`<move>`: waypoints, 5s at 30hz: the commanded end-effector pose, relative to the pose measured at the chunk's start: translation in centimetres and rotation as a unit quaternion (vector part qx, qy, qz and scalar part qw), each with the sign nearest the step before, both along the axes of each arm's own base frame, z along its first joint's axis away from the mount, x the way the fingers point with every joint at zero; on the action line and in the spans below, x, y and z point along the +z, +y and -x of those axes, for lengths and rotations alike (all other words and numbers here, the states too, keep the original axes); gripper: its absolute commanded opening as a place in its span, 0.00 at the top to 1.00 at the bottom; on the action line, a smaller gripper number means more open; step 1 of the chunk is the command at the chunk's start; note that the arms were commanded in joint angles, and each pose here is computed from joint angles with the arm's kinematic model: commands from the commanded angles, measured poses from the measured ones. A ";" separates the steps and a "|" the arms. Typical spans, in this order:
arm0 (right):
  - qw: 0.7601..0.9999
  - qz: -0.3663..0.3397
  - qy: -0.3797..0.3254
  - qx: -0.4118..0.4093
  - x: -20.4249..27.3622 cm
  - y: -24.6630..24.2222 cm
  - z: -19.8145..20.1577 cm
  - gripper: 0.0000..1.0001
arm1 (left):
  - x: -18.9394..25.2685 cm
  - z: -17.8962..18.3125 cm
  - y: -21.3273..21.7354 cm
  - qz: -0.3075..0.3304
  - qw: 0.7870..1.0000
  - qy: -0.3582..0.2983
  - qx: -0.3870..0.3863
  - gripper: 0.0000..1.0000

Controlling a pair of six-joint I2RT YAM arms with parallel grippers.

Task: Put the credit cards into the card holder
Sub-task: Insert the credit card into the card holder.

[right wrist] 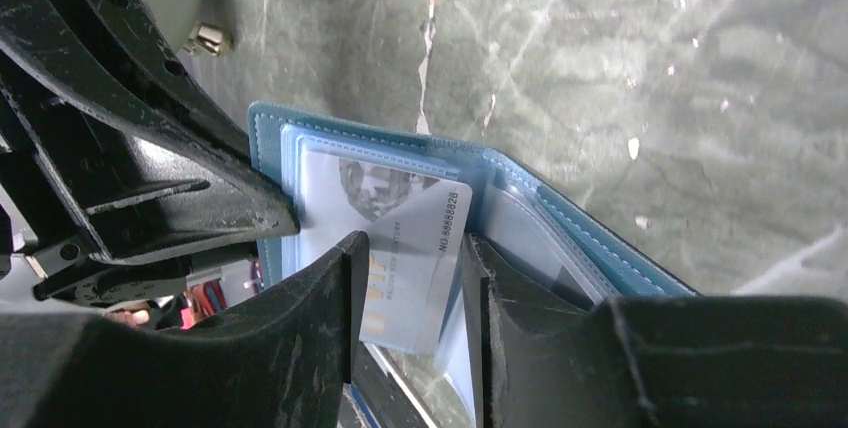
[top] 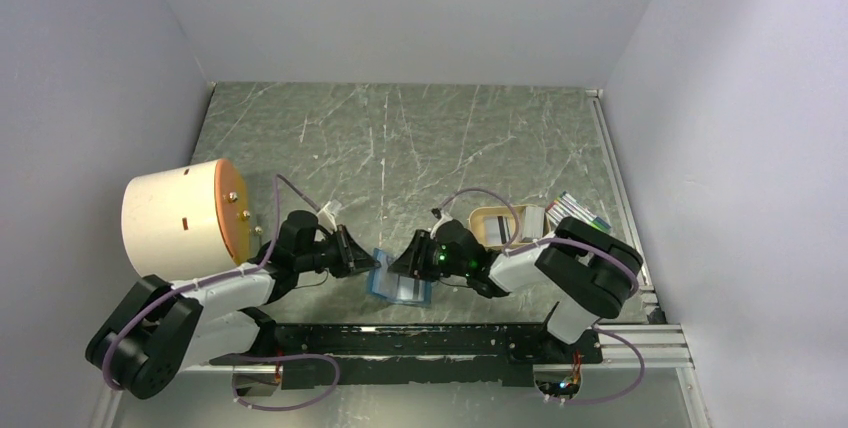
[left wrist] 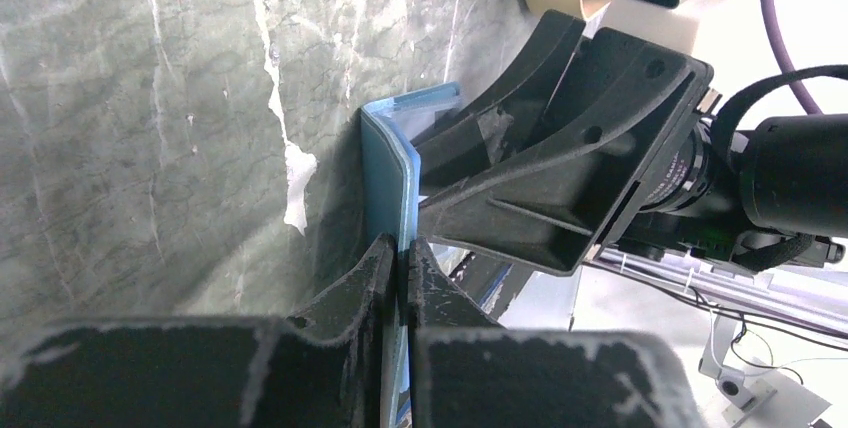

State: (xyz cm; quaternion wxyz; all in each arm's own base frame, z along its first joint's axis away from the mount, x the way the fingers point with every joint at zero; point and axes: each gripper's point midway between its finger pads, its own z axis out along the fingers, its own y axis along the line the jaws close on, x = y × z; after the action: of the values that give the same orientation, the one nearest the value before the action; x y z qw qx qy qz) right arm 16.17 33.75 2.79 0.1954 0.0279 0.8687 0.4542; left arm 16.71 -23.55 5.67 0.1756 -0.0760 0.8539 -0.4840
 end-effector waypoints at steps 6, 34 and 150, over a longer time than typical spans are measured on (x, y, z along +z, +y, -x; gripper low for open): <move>0.998 -0.016 -0.019 0.051 -0.2 1.4 -0.6 0.54 | 3.4 0.1 -0.4 0.051 0.998 -0.037 0.001 0.91; 0.999 -0.018 -0.019 0.041 0.0 -0.7 -2.8 0.44 | 3.8 -1.1 -1.0 0.027 0.998 -0.058 0.023 0.91; 0.995 0.064 -0.070 0.035 0.7 -4.8 -1.8 0.25 | -2.0 -0.8 -1.2 -0.134 0.991 0.004 0.025 0.91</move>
State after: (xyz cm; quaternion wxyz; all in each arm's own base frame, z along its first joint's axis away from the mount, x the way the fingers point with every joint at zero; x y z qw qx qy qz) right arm 17.82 30.68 4.35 0.2265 -0.0421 0.8636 0.4484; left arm 17.50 -25.28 4.57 0.1908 -0.0795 0.8984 -0.3874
